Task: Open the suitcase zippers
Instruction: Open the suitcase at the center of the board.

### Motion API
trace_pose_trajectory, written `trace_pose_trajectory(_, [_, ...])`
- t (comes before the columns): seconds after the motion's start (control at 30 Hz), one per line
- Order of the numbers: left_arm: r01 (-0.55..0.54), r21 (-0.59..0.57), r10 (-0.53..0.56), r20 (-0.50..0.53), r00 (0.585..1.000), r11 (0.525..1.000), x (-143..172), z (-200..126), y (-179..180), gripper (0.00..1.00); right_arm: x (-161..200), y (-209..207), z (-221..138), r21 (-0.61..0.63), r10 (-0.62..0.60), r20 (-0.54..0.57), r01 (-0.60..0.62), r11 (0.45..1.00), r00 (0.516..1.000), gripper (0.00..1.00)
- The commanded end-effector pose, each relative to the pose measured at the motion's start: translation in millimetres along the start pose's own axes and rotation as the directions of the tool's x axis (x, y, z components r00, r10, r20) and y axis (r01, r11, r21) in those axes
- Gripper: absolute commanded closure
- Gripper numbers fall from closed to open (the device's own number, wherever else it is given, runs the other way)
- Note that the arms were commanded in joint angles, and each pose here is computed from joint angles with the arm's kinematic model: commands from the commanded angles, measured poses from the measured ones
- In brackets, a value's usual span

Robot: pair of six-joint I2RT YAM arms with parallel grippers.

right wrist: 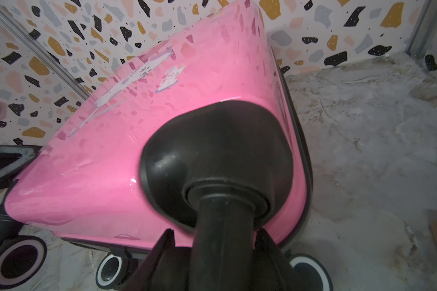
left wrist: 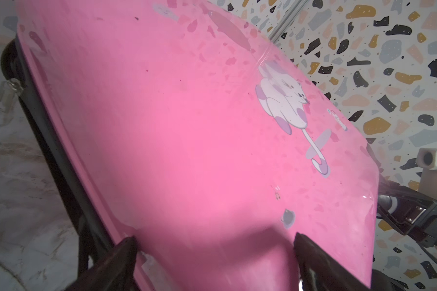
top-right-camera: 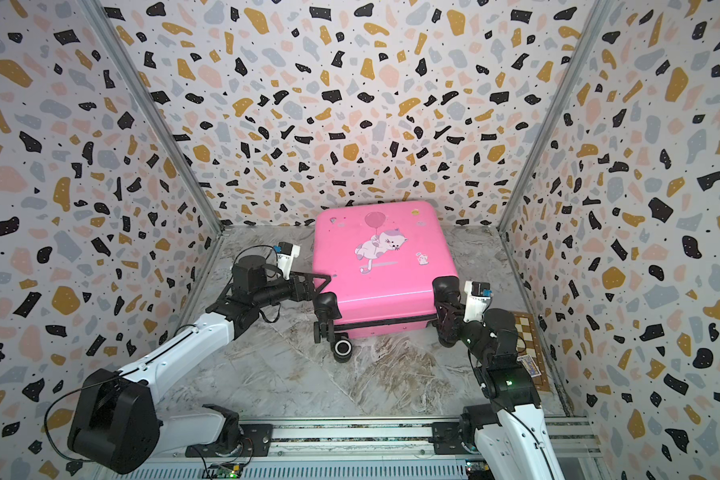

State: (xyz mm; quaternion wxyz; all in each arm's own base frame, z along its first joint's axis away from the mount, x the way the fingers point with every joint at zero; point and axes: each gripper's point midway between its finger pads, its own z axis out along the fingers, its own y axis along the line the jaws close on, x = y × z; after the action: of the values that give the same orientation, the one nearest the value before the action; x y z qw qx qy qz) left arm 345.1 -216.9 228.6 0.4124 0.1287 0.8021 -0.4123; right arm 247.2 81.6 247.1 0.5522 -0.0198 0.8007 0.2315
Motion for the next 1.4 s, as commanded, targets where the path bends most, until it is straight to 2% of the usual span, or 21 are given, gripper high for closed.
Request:
trace_pose_trajectory(0.0, [-0.014,0.022,0.015,-0.028,1.0,1.0,3.3,12.2,-4.4,0.04,-77.1,77.0,-45.3,-0.274,-0.139,0.305,0.226,0.935,0.942,1.0])
trace_pose_trajectory(0.23, [-0.051,0.039,0.054,-0.071,0.996,0.998,6.8,36.2,-20.3,0.04,-112.0,113.4,-83.7,-0.359,-0.153,0.44,0.329,0.874,0.885,1.0])
trace_pose_trajectory(0.4, [-0.071,0.055,0.076,-0.082,0.994,0.996,-2.2,57.9,-28.8,0.05,-131.5,134.1,-105.0,-0.405,-0.149,0.505,0.385,0.829,0.85,1.0])
trace_pose_trajectory(0.63, [-0.073,0.065,0.079,-0.084,0.993,0.995,-11.1,76.1,-30.4,0.05,-156.1,158.4,-121.8,-0.478,-0.116,0.537,0.415,0.774,0.835,1.0])
trace_pose_trajectory(0.8, [-0.09,0.047,0.093,-0.078,0.993,0.995,-22.4,81.8,-28.7,0.05,-163.5,179.4,-120.4,-0.604,-0.004,0.512,0.364,0.709,0.859,1.0])
trace_pose_trajectory(0.93, [-0.084,0.012,0.085,-0.058,0.995,0.996,-36.0,78.1,-24.4,0.05,-151.5,210.2,-110.6,-0.668,0.032,0.488,0.349,0.657,0.873,1.0])
trace_pose_trajectory(1.03, [-0.063,-0.001,0.063,-0.029,0.998,0.998,-48.0,68.3,-21.6,0.05,-129.9,243.7,-99.5,-0.669,-0.017,0.477,0.376,0.641,0.879,1.0])
trace_pose_trajectory(1.2, [-0.009,-0.008,0.009,0.04,0.999,1.0,-79.0,40.5,-17.1,0.05,-94.3,289.0,-80.0,-0.636,-0.103,0.461,0.409,0.655,0.881,1.0])
trace_pose_trajectory(1.37, [0.015,-0.025,-0.012,0.114,0.993,1.0,-121.9,3.2,-25.4,0.05,-73.3,309.9,-54.3,-0.649,-0.095,0.406,0.36,0.67,0.909,1.0])
